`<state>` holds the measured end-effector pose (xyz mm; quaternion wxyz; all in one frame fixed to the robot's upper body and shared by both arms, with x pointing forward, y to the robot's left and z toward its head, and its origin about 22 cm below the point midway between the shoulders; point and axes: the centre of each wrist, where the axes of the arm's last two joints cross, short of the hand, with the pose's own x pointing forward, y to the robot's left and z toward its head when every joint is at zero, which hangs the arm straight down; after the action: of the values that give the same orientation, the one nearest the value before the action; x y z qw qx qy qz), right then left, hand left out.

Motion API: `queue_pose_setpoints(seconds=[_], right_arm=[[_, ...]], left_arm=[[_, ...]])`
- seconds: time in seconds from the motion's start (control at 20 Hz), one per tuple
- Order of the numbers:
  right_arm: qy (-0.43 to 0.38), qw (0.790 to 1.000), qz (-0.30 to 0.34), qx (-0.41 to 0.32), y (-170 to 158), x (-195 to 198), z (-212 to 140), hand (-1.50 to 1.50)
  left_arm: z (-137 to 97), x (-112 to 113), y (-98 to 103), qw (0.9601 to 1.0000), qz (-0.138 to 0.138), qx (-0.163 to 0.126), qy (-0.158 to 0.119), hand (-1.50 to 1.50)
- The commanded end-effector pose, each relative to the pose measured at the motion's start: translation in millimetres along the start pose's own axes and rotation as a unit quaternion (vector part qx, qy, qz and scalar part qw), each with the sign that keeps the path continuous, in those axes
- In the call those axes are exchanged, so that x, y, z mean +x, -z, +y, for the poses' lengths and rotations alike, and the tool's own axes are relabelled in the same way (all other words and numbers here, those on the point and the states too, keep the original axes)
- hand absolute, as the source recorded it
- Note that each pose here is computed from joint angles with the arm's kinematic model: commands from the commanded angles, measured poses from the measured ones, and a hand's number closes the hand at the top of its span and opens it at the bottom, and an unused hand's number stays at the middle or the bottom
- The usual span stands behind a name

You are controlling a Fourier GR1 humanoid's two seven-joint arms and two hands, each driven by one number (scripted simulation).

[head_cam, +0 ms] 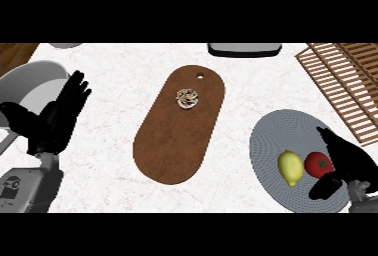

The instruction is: Pick the tomato from the placemat and place it in the tiered shelf

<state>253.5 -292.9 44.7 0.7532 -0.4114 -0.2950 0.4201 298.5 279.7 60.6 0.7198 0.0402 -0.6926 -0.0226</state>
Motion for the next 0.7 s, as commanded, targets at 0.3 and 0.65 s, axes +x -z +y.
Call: queue_pose_setpoints(seconds=[0.3,0.65], right_arm=[[0.011,1.000,-0.007,0.016,27,-11,37,-1.50],[-0.017,0.999,-0.010,0.042,44,-11,44,1.50]], left_arm=[[-7,12,12,1.0000,0.001,-0.002,0.003,0.00],[7,16,1,1.0000,-0.002,-0.001,0.009,0.00]])
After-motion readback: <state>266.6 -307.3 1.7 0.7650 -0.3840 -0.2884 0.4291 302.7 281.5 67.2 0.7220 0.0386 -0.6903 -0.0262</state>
